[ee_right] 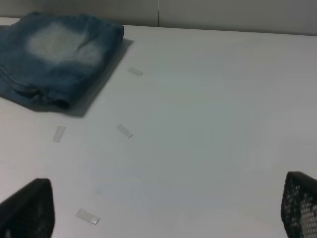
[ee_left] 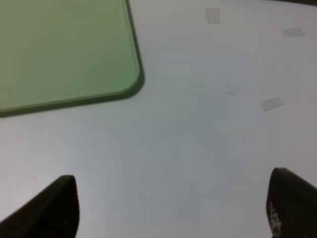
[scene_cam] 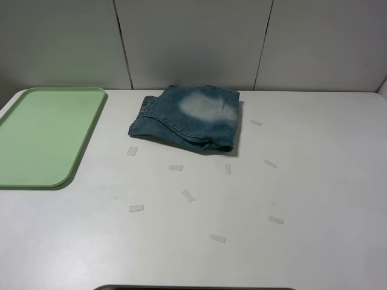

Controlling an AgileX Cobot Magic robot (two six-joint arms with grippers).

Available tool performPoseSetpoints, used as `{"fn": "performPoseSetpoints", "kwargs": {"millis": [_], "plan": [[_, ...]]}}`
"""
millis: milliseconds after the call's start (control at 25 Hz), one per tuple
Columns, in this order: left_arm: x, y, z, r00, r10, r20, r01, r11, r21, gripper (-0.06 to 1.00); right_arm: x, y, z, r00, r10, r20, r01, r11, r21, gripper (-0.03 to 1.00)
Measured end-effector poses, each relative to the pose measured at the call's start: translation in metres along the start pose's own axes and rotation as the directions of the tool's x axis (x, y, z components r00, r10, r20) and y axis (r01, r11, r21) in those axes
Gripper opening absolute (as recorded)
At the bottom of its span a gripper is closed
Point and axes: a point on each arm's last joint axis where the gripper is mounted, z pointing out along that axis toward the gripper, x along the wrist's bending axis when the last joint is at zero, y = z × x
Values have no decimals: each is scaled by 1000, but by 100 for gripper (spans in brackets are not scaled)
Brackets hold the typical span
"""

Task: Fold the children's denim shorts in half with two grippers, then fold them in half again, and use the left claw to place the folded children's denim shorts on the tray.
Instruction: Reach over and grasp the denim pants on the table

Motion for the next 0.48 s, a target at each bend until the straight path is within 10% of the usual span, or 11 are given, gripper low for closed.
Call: {"fn": "performPoseSetpoints", "kwargs": {"millis": [480], "plan": [[1, 0, 0, 1000, 4, -7, -4, 1000, 0, 76, 0, 0, 0, 1000, 0, 0, 0, 1000, 0, 69]]}}
